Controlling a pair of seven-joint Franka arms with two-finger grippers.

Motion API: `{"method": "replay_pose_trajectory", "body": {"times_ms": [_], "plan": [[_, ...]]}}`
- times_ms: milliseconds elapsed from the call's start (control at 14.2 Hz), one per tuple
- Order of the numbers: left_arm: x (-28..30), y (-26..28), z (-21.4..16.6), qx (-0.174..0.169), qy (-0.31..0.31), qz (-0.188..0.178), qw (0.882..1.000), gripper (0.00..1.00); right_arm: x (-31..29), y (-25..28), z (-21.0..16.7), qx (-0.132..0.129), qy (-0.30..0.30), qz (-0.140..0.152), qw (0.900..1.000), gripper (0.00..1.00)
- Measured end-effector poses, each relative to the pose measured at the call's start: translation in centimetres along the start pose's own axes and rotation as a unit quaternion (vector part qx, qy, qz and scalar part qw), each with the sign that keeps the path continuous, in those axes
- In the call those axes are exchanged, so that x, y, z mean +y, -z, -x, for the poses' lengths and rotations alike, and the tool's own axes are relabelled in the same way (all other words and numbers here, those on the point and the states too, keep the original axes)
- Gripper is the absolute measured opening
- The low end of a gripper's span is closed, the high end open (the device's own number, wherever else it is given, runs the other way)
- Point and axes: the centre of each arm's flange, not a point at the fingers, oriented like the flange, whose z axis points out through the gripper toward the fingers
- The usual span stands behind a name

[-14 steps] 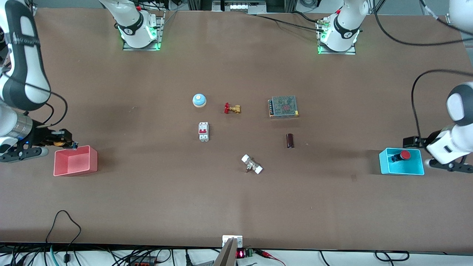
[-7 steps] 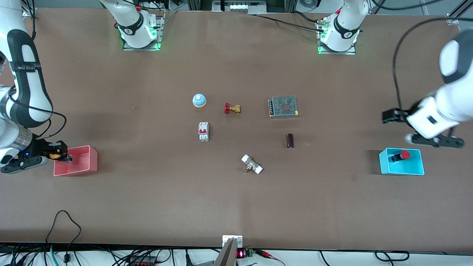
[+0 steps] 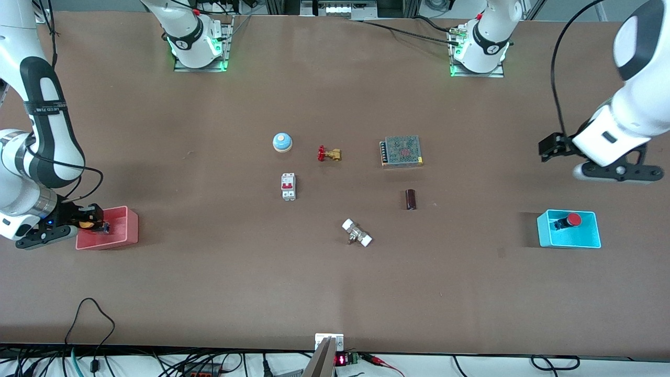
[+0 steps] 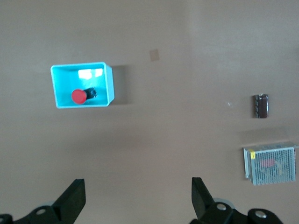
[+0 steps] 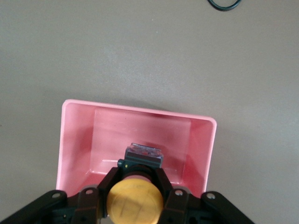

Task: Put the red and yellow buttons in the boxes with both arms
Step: 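Open the right gripper over the pink box while the left gripper rises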

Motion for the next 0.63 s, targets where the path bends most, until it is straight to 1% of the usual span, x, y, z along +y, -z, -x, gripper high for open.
{"method": "replay_pose_trajectory", "body": {"times_ms": [141, 423, 494, 635], "plan": [[-0.1, 0.8, 0.1, -0.005, 0.001, 0.001, 1.000, 1.00, -0.1, -0.6, -0.2, 0.004, 0.002, 0.001, 1.000, 0.38], [0.1, 0.5, -0.2, -0.008, -0.002, 0.003, 1.000, 1.00, -0.4, -1.8, -0.4, 0.008, 0.004, 0.002, 1.000, 0.38], [0.2, 0.5, -0.3, -0.001, -0.002, 0.005, 1.000, 1.00, -0.4, -2.0, -0.4, 0.008, 0.004, 0.002, 1.000, 0.38], [0.8, 1.6, -0.1, 0.024, -0.001, 0.007, 1.000, 1.00, -0.5, -2.1, -0.5, 0.009, 0.005, 0.002, 1.000, 0.38]]}}
